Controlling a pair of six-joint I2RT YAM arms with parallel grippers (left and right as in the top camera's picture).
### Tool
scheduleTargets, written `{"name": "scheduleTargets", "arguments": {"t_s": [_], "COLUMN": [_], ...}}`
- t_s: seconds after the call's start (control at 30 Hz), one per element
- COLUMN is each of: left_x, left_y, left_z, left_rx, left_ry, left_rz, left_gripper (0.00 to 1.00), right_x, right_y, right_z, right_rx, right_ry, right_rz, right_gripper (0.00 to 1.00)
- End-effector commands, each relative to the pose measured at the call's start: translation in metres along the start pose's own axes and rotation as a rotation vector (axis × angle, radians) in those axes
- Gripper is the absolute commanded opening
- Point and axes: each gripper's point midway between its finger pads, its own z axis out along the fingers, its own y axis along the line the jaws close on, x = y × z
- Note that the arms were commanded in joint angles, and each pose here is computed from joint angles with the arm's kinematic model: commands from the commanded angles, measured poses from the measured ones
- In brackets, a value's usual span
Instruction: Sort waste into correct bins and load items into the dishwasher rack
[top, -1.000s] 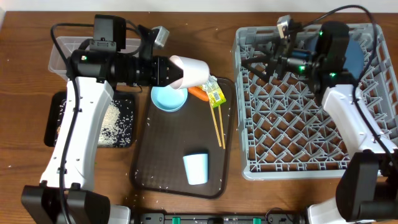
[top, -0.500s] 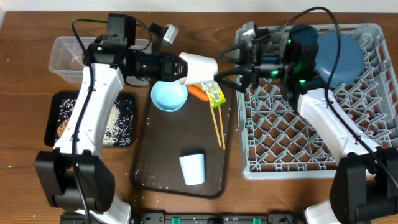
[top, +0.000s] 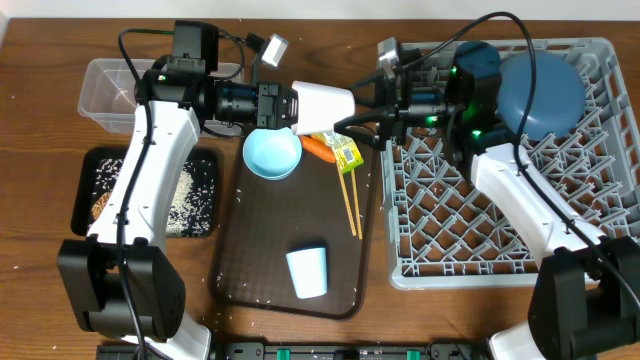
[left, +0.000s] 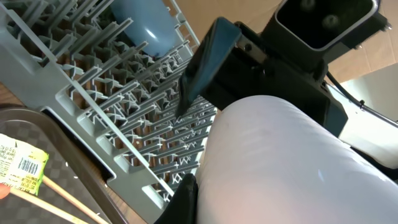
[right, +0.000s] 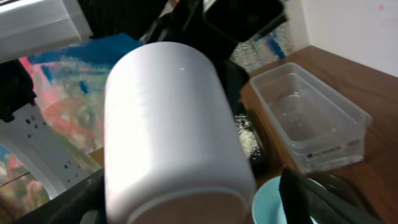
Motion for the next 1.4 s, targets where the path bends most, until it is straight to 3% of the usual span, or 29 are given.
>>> {"name": "scheduleTargets", "arguments": {"t_s": [0.0,0.3,0.67,0.87,1.37], "left_x": [0.001,0.006,0.006,0.006,0.006], "left_y": [-0.01,-0.011,-0.009,-0.009,-0.009], "left_z": [0.002,0.012,0.012,0.012,0.012], "left_rx": [0.047,0.037,0.025,0.025,0.026], "left_ry": [0.003,0.029,0.029,0.029,0.029], "left_rz": [0.022,0.044,0.044,0.044,0.043], "left_gripper": [0.06,0.06,0.06,0.08,0.12], "right_x": [0.004,0.004,0.003,-0.002,-0.007], "right_y": [0.007,0.014,0.014,0.007,-0.021], "right_z": [0.01,0.018,0.017,0.007,-0.044], "right_rx": [-0.028,-0.05,-0.048,-0.026,0.063], "right_ry": [0.012,0.015,0.011,-0.003,-0.037], "right_rz": [-0.002,-0.02,-0.028,-0.037,0.011], "right_gripper": [0.77,0.63,0.29,0.22,0.17]}}
